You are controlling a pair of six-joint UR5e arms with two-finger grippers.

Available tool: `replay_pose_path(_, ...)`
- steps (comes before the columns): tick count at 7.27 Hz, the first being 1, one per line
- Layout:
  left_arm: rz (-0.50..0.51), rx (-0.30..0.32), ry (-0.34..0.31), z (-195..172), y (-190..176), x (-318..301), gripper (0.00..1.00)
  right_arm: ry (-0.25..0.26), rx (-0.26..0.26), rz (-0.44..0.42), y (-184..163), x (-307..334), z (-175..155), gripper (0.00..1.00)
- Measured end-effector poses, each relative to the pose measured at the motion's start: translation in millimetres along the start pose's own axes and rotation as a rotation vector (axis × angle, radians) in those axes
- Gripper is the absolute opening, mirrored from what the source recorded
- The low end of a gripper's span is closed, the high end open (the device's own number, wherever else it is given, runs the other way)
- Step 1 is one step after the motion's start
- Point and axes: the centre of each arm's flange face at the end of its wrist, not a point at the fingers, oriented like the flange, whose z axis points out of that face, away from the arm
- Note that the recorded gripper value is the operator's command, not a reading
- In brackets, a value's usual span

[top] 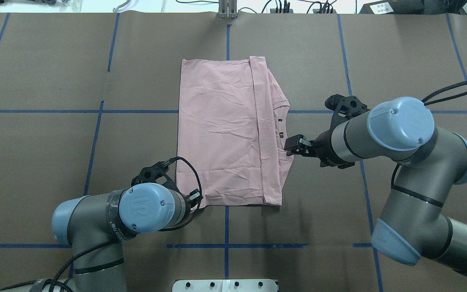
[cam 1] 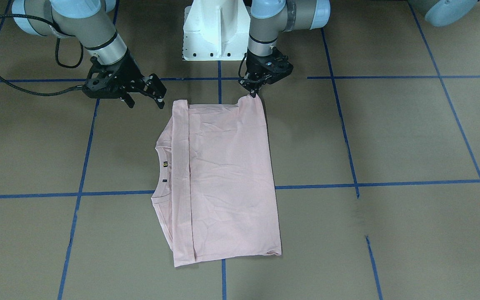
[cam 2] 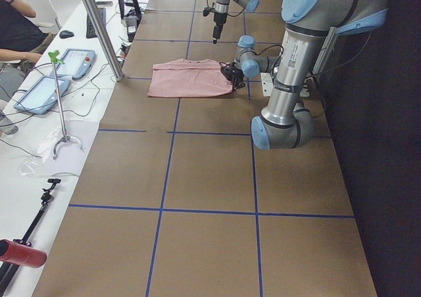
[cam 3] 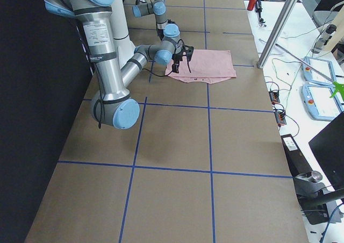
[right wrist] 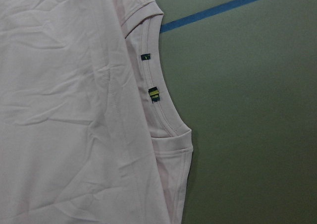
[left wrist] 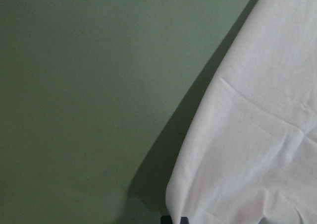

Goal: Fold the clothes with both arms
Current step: 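Move the right gripper to the shirt's near corner by the collar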

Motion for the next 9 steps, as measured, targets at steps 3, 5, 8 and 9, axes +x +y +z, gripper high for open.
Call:
replay_pose_path(3, 0.043, 0.014, -0.001, 3, -6, -1, 0.0, 0.036, 0.029, 0.131, 6, -25, 33, 1.0)
replay_pose_path(5, 0.05, 0.012, -0.003, 3, -7, -1, 0.0, 0.108, 0.029, 0.169, 31, -36, 50, 1.0)
replay_pose_path(8, 0.051, 0.004, -0.001, 1, -5, 0, 0.0, 0.159, 0.015, 0.247, 65, -41, 80, 1.0)
replay_pose_path(9, 0.051, 0.003, -0.001, 1, -5, 0, 0.0, 0.172, 0.02, 0.253, 69, -44, 92, 1.0)
